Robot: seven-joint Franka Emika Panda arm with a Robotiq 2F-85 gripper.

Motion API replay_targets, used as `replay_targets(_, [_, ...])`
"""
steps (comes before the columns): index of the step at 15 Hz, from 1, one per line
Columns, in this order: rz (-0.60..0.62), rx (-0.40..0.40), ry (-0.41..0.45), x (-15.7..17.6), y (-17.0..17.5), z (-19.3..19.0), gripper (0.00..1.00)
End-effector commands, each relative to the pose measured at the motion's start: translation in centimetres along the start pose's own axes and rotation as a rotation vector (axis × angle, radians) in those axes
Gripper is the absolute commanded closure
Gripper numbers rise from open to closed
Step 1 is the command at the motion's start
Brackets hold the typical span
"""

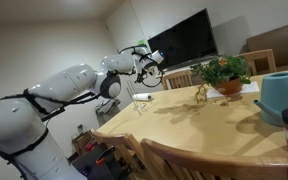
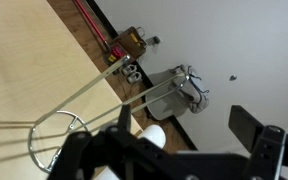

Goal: Set the paper towel stand upright on the table

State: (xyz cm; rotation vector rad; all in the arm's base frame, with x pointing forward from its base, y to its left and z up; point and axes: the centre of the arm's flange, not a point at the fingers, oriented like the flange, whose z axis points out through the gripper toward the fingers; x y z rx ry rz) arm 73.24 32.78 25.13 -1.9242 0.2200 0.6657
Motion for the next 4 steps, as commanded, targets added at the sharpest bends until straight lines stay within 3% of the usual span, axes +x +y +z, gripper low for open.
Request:
replay_targets(1, [-0.008, 0.001, 0.000, 0.10, 0.18, -0.14, 0.00])
replay_targets(4, [-0.006, -0.001, -0.001, 0.19, 0.35, 0.00, 0.00])
